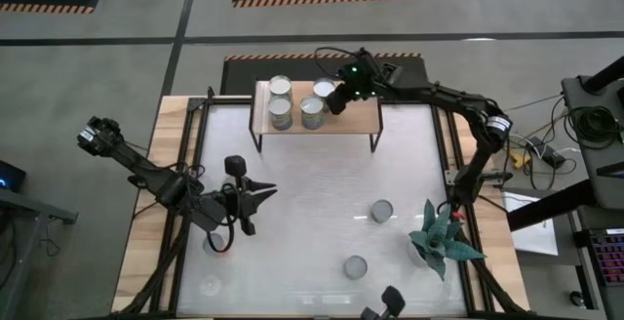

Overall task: Pick and place cans onto a shelf
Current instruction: Put the large canned peas on the shelf, then adjust the canned cherries on the shelf, then put the canned pineapple on the shelf

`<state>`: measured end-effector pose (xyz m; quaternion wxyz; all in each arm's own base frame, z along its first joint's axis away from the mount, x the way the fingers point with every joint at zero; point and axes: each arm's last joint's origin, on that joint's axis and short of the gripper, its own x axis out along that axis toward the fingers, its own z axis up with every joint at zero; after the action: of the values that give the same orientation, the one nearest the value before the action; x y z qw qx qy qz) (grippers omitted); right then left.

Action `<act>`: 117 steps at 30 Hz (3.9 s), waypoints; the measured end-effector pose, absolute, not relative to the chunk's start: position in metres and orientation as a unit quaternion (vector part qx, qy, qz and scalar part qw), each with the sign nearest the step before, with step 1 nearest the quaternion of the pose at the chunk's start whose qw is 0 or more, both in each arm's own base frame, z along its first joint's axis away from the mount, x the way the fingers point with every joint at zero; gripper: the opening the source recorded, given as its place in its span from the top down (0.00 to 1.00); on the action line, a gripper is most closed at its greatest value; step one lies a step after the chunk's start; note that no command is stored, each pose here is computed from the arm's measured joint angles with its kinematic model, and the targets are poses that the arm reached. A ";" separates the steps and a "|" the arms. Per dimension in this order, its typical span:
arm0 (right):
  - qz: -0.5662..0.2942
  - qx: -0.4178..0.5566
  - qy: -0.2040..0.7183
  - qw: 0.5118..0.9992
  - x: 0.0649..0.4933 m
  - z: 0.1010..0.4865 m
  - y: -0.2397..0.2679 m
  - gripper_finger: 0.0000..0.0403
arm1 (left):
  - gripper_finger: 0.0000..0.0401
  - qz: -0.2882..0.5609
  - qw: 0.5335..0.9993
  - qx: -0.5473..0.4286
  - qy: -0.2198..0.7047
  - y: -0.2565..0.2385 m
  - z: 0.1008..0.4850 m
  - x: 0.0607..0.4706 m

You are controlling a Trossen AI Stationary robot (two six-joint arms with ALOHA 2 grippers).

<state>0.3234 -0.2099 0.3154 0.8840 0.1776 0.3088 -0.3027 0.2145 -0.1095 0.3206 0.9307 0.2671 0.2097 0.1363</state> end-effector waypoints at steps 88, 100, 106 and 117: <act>-0.017 0.011 0.442 0.897 0.313 0.321 0.057 0.98 | 0.92 0.234 0.902 -0.095 0.350 -0.090 0.291 0.192; 0.025 -0.042 0.388 0.920 0.307 0.327 0.073 0.98 | 1.00 0.322 0.738 -0.236 0.544 -0.062 0.269 0.169; 0.028 -0.050 0.387 0.920 0.307 0.327 0.073 0.98 | 1.00 0.342 0.743 -0.230 0.527 -0.058 0.269 0.169; 0.029 -0.052 0.394 0.917 0.306 0.326 0.073 0.98 | 0.67 0.362 0.725 -0.234 0.537 -0.029 0.269 0.177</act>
<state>0.3057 0.0731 0.3262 0.9174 -0.0515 0.3937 0.0287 0.1766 -0.0292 0.2685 0.7247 -0.2345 0.5373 0.3622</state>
